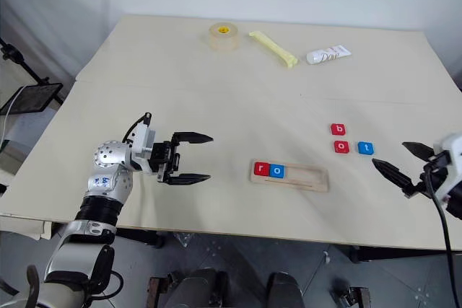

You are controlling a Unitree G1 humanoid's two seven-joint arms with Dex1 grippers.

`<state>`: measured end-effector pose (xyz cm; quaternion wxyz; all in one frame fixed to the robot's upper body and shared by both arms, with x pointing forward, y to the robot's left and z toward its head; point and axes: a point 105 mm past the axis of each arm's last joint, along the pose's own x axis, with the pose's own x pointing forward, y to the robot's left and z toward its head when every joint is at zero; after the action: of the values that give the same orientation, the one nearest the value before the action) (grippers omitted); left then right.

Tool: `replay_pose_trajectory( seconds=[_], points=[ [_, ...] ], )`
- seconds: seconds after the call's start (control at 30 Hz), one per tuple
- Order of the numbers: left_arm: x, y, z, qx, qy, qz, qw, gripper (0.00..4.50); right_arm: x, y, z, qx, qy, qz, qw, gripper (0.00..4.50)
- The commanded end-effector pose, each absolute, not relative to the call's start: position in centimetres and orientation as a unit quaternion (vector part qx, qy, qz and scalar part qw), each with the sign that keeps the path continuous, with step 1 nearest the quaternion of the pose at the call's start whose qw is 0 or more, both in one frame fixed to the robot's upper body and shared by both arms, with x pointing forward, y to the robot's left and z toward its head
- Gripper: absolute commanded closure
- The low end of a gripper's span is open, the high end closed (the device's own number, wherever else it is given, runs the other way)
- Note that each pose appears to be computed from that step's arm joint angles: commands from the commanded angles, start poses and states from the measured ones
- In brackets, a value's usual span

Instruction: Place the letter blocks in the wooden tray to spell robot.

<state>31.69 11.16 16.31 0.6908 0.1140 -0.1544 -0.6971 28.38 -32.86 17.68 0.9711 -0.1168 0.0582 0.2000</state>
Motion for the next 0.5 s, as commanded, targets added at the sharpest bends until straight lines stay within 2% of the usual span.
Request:
replay_pose_trajectory(
  seconds=[0.03, 0.33, 0.5],
  points=[
    [31.1, 10.7, 17.2, 0.118, -0.179, -0.702, 0.68, 0.01, 31.5, -32.6, 18.4, -0.11, 0.06, 0.18, 0.976, 0.0],
    [30.3, 10.5, 16.7, 0.116, -0.18, -0.706, 0.675, 0.01, 39.3, -30.4, 18.5, -0.077, 0.084, 0.147, 0.983, 0.0],
    [30.1, 10.7, 16.7, 0.119, -0.181, -0.702, 0.678, 0.01, 41.6, -29.5, 17.2, -0.065, 0.107, 0.127, 0.984, 0.0]
  ],
)
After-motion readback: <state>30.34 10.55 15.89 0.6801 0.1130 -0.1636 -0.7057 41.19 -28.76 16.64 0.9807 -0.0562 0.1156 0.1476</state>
